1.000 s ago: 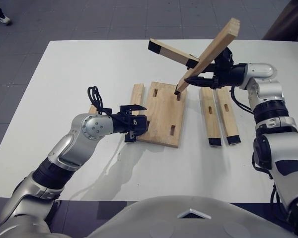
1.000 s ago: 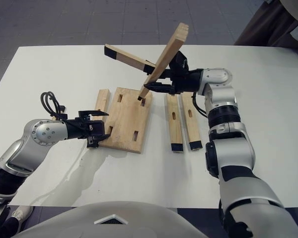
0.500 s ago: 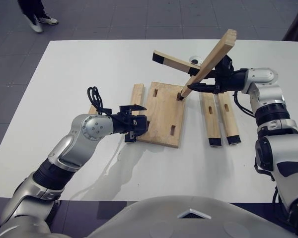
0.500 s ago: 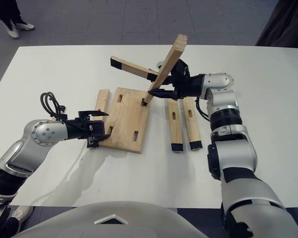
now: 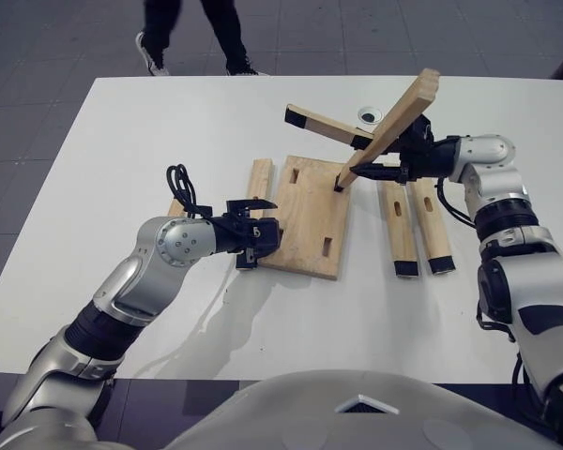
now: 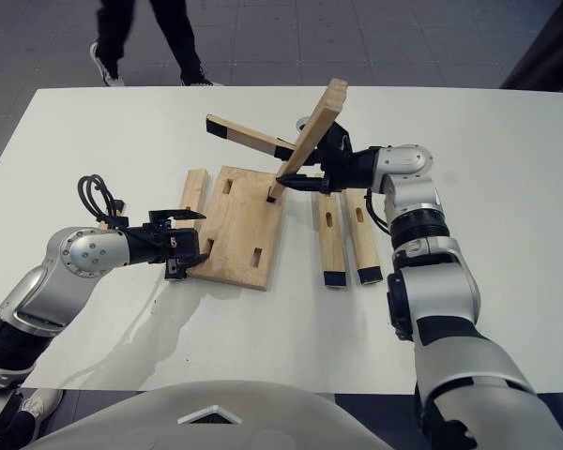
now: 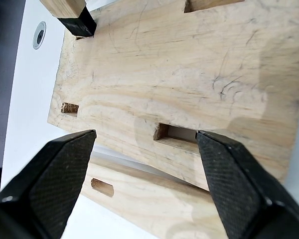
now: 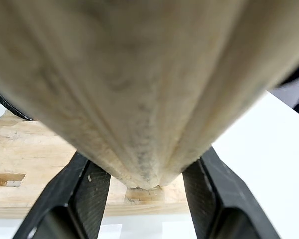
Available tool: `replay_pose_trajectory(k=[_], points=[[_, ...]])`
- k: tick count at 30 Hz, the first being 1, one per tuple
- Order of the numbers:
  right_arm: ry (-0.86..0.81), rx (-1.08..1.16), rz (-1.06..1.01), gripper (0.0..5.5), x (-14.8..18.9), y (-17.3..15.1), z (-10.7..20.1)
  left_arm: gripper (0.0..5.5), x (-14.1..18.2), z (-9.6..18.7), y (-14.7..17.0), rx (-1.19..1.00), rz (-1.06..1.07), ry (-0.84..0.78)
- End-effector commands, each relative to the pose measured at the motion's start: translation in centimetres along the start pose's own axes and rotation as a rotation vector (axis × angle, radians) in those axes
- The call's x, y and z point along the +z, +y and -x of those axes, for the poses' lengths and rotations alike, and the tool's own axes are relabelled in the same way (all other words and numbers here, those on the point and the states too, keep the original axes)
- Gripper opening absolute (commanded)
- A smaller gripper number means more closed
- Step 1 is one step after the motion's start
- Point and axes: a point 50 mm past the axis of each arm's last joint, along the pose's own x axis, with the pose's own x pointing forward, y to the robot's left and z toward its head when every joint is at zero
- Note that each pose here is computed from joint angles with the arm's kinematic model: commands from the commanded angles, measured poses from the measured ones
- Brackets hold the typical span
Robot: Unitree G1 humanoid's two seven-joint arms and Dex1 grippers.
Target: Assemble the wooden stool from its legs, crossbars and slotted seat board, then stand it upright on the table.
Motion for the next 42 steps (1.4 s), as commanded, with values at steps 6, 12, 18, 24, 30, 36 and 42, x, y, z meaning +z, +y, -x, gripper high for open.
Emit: replay_pose_trajectory(k=[6, 12, 18, 24, 30, 36, 42], points=[[0.282, 0.158, -0.171, 2.03, -2.0, 0.6, -0.2, 3.73, -1.2, -1.0, -3.5, -0.145, 0.103, 0.05], [0.416, 0.035, -0.16, 2.02, -3.0, 0.0, -0.5, 3.73, -1.0, -1.1, -3.2, -0.114, 0.126, 0.048], [0.448, -0.06, -0.001, 2.03, -5.8, 1.4, 0.1, 3.73, -1.2, -0.9, -3.0, -0.077, 0.146, 0.063], [0.5, -0.073, -0.038, 2.07, -7.5, 2.3, 0.5, 3.73, -1.2, -1.1, -3.1, -0.075, 0.152, 0.059], [0.412, -0.155, -0.275, 2.07, -4.9, 0.0, 0.6, 3.73, -0.9, -1.5, -3.1, -0.083, 0.14, 0.045], [0.517, -0.154, -0.347, 2.07, -4.1, -0.8, 1.2, 3.73, -0.8, -1.7, -3.2, -0.096, 0.132, 0.039], [0.626, -0.114, -0.342, 2.07, -6.8, 0.7, 2.0, 3.73, -0.7, -1.7, -3.4, -0.09, 0.142, 0.037]])
